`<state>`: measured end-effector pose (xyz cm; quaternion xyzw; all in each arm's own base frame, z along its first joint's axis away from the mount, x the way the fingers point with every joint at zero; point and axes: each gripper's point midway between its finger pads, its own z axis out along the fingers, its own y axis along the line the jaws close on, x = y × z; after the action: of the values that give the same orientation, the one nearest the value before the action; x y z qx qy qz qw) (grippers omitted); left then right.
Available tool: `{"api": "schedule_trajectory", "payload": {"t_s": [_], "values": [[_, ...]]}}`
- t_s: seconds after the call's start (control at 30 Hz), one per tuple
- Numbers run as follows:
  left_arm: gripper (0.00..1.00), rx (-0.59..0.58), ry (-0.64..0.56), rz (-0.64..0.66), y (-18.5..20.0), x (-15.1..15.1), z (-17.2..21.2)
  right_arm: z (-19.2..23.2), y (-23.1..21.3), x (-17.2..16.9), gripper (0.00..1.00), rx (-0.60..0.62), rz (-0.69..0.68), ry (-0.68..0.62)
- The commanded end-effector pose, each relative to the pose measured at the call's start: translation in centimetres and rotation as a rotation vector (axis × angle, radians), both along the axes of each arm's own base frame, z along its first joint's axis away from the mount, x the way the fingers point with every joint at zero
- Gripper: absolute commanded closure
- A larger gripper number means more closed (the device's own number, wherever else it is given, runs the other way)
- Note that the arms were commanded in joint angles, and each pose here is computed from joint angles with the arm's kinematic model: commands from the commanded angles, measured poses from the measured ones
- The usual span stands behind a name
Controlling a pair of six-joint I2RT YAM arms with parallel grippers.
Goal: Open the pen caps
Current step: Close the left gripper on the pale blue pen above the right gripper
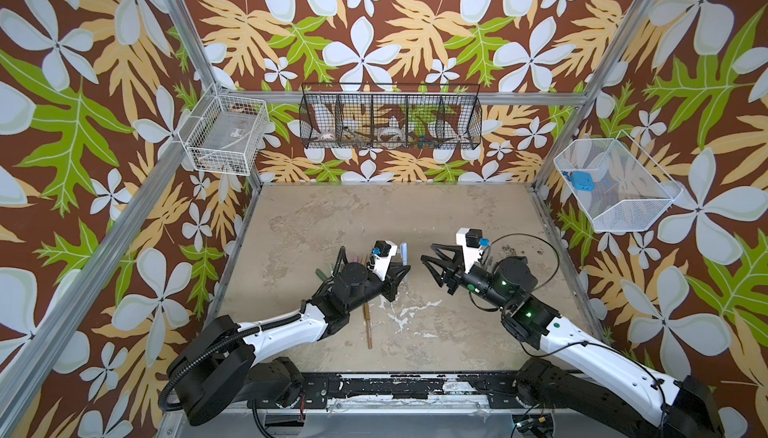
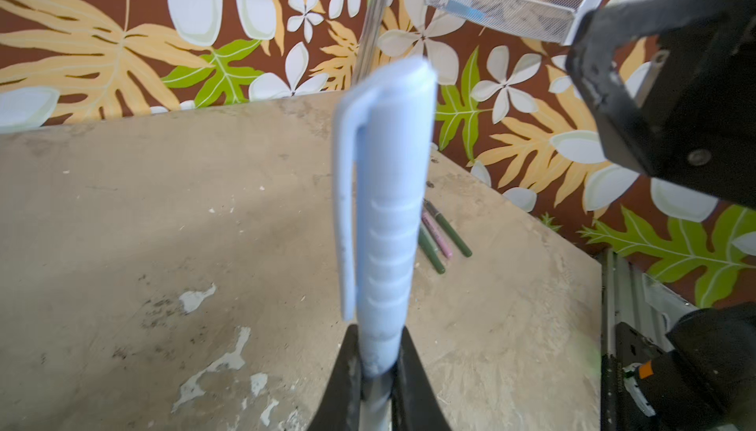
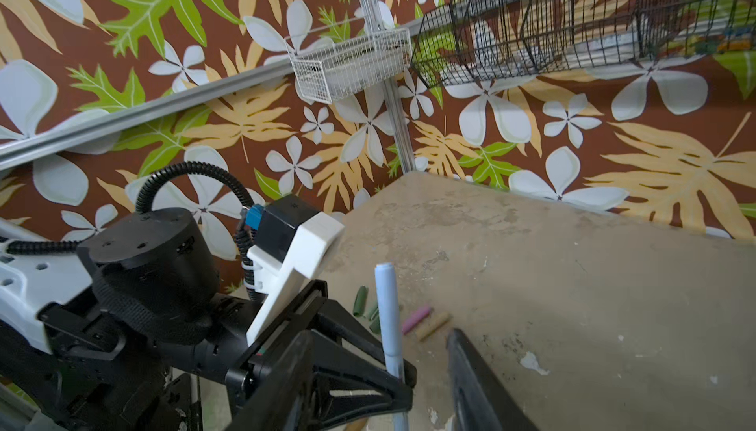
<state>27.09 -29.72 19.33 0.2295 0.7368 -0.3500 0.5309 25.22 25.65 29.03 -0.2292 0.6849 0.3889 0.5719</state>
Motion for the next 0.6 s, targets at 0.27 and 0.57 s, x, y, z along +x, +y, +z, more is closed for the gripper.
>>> {"api": "schedule_trajectory", "payload": {"t_s": [0.27,0.57], "values": [[1.00,0.159,-0.091,0.026,-0.1,0.4,-1.2,-5.7,1.5,0.7,0.50,-0.291,0.076,0.140],[1.00,0.188,-0.119,-0.068,-1.9,-1.2,-1.5,-6.5,1.8,1.0,0.57,-0.319,0.083,0.168]]}}
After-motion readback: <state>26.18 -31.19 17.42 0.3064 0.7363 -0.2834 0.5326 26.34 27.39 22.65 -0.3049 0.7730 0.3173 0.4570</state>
